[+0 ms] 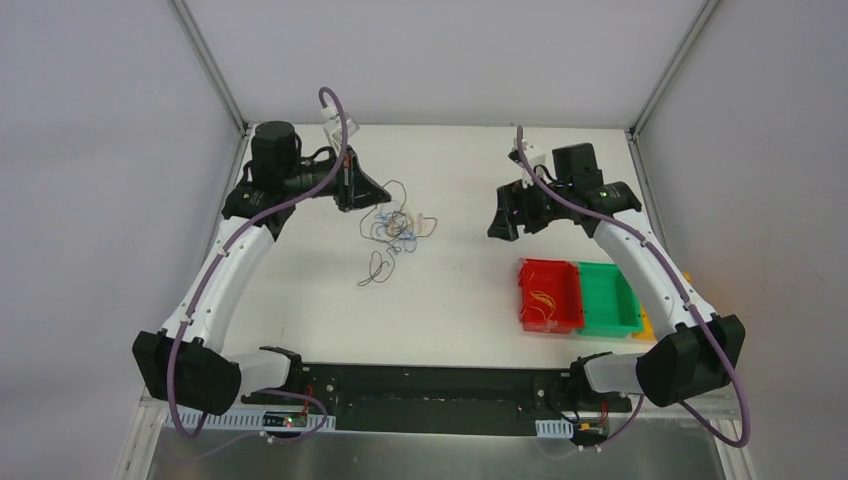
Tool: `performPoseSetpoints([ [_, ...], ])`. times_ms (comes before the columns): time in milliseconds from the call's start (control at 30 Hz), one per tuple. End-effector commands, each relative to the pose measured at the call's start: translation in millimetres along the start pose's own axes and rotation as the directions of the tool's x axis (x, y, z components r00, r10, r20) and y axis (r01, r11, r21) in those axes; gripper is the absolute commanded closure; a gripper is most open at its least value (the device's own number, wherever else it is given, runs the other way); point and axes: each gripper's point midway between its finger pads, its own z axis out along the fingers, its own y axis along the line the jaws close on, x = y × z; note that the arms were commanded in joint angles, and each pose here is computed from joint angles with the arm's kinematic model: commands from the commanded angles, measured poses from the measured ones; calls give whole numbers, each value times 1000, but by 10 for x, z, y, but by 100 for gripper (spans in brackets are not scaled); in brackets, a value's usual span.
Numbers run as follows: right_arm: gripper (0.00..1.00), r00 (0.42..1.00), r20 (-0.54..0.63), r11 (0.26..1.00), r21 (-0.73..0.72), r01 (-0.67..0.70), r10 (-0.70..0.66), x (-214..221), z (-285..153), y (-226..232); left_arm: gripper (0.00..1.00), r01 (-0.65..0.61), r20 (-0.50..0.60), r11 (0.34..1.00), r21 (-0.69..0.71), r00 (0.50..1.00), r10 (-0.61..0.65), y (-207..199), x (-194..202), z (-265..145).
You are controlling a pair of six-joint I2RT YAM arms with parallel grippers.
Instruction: Untangle the cables
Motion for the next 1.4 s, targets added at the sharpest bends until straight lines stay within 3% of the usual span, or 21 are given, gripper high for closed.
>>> performPoseSetpoints([
  [0, 21, 999, 15, 999, -24, 38, -38, 2, -59, 75, 100, 103, -129, 985, 136, 988, -86, -71, 583, 27],
  [167, 20, 994, 62, 994, -59, 90, -86, -133, 120, 165, 100, 92, -127, 983, 156, 989, -72, -144, 538, -6],
  [267, 18, 973, 193, 983, -102, 150, -128, -371, 350, 357, 100, 104, -126, 980, 172, 989, -83, -161, 438, 22],
  [433, 18, 870, 451, 923, -209, 322, -201, -833, 673, 983, 100, 107, -111, 976, 191, 990, -87, -234, 275, 12],
  [767, 22, 746, 602, 857, -188, 479, -285, -1122, 1527, 1707, 100, 112, -78, 972, 208, 992, -98, -416, 3, -59],
  [833, 30, 691, 651, 860, -113, 497, -314, -1151, 1719, 1725, 100, 119, -69, 966, 230, 992, -105, -477, -67, -77],
  [933, 58, 678, 656, 903, 12, 429, -331, -1238, 2050, 1508, 100, 108, -37, 958, 267, 994, -102, -605, -199, -130],
  [1000, 70, 694, 636, 927, 99, 361, -338, -1297, 2223, 1246, 100, 90, 8, 957, 275, 995, -95, -672, -335, -204],
  [1200, 72, 732, 553, 915, 180, 362, -398, -1094, 2342, 585, 100, 50, 134, 947, 317, 986, -97, -930, -789, -487],
  [1367, 71, 761, 456, 887, 255, 386, -462, -871, 2240, 31, 100, 30, 162, 950, 312, 983, -84, -997, -875, -533],
])
